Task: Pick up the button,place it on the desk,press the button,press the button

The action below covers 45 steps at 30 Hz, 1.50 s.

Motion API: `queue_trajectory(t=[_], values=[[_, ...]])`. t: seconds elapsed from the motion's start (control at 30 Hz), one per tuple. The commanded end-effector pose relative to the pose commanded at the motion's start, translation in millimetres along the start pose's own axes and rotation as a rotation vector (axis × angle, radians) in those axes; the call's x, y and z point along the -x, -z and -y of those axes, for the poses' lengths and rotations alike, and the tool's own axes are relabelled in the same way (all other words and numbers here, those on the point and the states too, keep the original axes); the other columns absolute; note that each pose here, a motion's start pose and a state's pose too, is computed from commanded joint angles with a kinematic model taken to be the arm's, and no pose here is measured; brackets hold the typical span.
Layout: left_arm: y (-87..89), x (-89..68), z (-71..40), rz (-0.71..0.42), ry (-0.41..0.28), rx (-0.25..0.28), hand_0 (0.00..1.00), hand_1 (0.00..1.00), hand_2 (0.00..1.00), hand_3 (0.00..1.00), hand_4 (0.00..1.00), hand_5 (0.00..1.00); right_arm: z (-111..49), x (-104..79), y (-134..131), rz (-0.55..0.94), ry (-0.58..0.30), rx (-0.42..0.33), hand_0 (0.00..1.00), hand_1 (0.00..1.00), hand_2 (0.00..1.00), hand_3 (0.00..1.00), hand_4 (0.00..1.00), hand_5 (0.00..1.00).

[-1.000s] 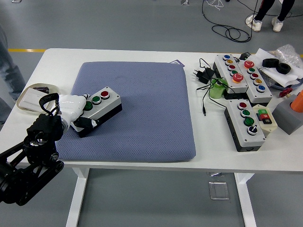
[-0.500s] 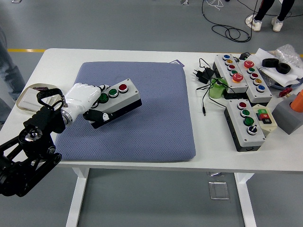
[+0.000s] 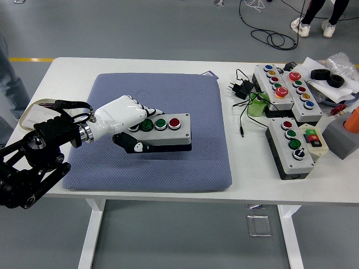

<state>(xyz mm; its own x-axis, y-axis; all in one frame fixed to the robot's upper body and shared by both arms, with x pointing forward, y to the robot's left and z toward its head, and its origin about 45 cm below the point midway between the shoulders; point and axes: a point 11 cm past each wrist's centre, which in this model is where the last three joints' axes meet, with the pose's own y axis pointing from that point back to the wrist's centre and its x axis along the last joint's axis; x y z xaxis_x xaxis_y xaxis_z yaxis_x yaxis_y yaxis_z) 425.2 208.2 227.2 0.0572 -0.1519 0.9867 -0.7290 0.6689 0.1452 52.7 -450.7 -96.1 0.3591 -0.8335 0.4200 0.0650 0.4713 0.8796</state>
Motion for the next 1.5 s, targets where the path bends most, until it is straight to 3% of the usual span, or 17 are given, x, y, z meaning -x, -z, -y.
queue_trajectory(t=[0.27, 0.43, 0.47, 0.63, 0.67, 0.83, 0.87, 1.03, 1.07, 1.23, 1.27, 1.47, 1.5], values=[[1.6, 18.6, 2.2, -0.051, 0.087, -0.032, 0.356, 0.160, 0.125, 0.257, 0.339, 0.002, 0.6, 1.5, -2.9, -0.005, 0.003, 0.006, 0.635, 0.452, 0.608, 0.564, 0.304, 0.239], [1.8, 21.8, 1.0, -0.054, 0.089, -0.030, 0.356, 0.160, 0.125, 0.257, 0.339, 0.002, 0.8, 2.5, -4.2, -0.006, 0.004, 0.009, 0.635, 0.452, 0.608, 0.564, 0.304, 0.239], [2.0, 21.4, 0.9, -0.052, 0.085, -0.031, 0.335, 0.146, 0.149, 0.353, 0.401, 0.002, 0.8, 2.5, -4.4, -0.007, 0.004, 0.009, 0.636, 0.454, 0.608, 0.564, 0.303, 0.239], [4.2, 20.1, -0.4, -0.046, 0.076, -0.038, 0.335, 0.146, 0.149, 0.353, 0.401, 0.002, 1.1, 2.5, -5.4, -0.009, 0.004, 0.011, 0.636, 0.454, 0.608, 0.564, 0.303, 0.239], [4.3, 20.0, -0.5, -0.046, 0.075, -0.039, 0.326, 0.223, 0.233, 0.518, 0.525, 0.002, 1.1, 2.5, -5.5, -0.009, 0.004, 0.011, 0.635, 0.454, 0.608, 0.564, 0.302, 0.239], [3.0, 18.6, -1.5, -0.045, 0.079, -0.034, 0.326, 0.223, 0.233, 0.518, 0.525, 0.002, 1.0, 2.4, -5.2, -0.011, 0.004, 0.010, 0.635, 0.454, 0.608, 0.564, 0.302, 0.239], [2.6, 18.8, -1.5, -0.049, 0.086, -0.034, 0.339, 0.451, 0.540, 0.749, 0.839, 0.321, 1.0, 2.4, -5.3, -0.011, 0.005, 0.010, 0.636, 0.454, 0.608, 0.564, 0.302, 0.239], [2.0, 19.2, -1.2, -0.054, 0.103, -0.032, 0.339, 0.451, 0.540, 0.749, 0.839, 0.321, 0.8, 2.1, -4.1, -0.011, 0.004, 0.008, 0.636, 0.454, 0.608, 0.564, 0.302, 0.239], [2.3, 19.2, -1.3, -0.054, 0.103, -0.034, 0.440, 0.571, 0.715, 0.783, 0.905, 0.407, 0.7, 2.1, -3.8, -0.010, 0.004, 0.008, 0.636, 0.454, 0.608, 0.564, 0.302, 0.240], [3.1, 18.2, -1.2, -0.054, 0.102, -0.040, 0.440, 0.571, 0.715, 0.783, 0.905, 0.407, 0.3, 1.4, -1.8, -0.008, 0.003, 0.004, 0.636, 0.454, 0.608, 0.564, 0.302, 0.240], [3.0, 17.7, -1.1, -0.053, 0.101, -0.040, 0.531, 0.657, 0.756, 0.795, 0.929, 0.448, 0.3, 1.3, -1.7, -0.007, 0.003, 0.003, 0.635, 0.454, 0.608, 0.564, 0.302, 0.237], [2.7, 16.9, -1.1, -0.052, 0.107, -0.040, 0.531, 0.657, 0.756, 0.795, 0.929, 0.448, 0.3, 1.0, -1.3, -0.008, 0.002, 0.002, 0.635, 0.454, 0.608, 0.564, 0.302, 0.237], [3.3, 17.1, -1.5, -0.055, 0.110, -0.043, 0.574, 0.686, 0.775, 0.802, 0.933, 0.456, 0.3, 1.0, -1.3, -0.008, 0.002, 0.002, 0.634, 0.453, 0.608, 0.564, 0.302, 0.237]])
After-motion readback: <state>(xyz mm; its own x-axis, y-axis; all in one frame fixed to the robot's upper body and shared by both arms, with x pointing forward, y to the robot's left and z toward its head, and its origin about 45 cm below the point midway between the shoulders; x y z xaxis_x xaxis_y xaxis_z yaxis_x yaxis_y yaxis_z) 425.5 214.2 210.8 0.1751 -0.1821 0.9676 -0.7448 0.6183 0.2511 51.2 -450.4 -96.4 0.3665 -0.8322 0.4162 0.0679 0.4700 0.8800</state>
